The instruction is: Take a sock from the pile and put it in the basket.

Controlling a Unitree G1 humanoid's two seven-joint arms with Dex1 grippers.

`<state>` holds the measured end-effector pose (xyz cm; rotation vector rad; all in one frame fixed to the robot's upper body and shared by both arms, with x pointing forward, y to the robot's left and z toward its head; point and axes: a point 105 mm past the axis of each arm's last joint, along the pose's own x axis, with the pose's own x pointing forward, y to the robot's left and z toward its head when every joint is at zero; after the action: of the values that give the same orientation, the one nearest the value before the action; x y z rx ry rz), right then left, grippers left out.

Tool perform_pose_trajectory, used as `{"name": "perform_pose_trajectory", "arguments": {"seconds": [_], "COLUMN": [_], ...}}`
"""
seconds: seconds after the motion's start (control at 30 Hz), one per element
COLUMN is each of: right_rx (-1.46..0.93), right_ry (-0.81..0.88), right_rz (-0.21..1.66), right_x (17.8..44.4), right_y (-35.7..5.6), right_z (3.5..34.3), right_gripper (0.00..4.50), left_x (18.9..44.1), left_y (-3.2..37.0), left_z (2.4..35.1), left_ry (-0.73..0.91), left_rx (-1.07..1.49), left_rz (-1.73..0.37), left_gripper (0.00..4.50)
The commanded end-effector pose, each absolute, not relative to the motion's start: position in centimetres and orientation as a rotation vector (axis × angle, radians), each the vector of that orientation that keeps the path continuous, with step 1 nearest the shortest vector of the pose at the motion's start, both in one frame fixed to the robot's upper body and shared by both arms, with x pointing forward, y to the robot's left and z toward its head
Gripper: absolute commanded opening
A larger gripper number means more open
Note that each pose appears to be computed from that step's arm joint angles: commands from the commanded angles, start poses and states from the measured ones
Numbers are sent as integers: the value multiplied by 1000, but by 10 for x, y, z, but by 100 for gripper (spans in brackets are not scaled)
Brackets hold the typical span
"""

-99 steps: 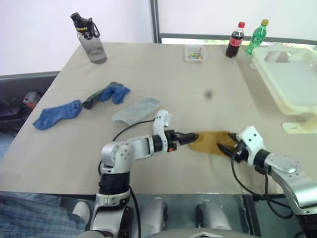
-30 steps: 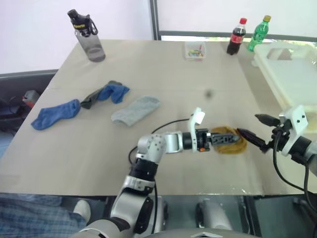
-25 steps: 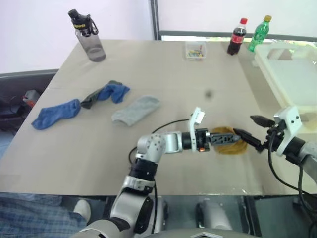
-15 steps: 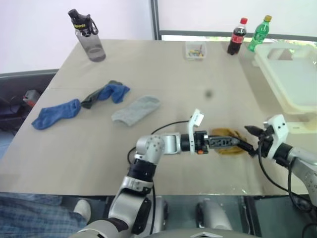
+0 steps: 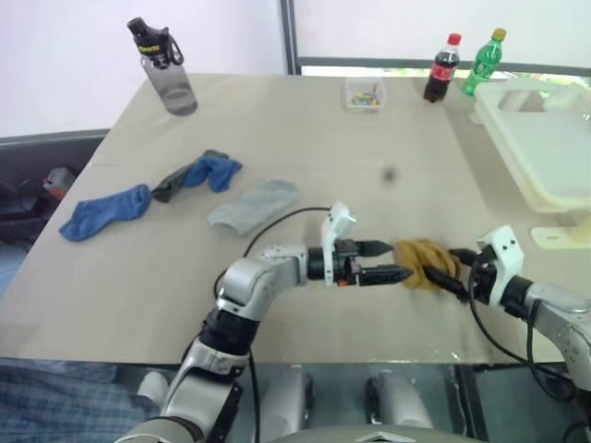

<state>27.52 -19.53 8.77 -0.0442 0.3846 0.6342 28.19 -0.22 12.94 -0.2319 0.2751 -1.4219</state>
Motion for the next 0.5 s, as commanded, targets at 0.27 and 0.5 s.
{"name": "perform_pose_trajectory", "arguments": {"seconds": [0.27, 0.5], "right_rx": [-124, -118], "right_ry": [447, 447], "right_rz": [644, 652], "right_x": [274, 276], "right_y": [-194, -192], "right_z": [61, 58], "right_gripper": [279, 10], "left_x": [278, 276], "left_y": [20, 26], "left_z": [147, 140], "left_ry": [92, 107], "left_rx": [41, 128], "left_rz": [-1393, -1400], "left_gripper": [450, 450]}}
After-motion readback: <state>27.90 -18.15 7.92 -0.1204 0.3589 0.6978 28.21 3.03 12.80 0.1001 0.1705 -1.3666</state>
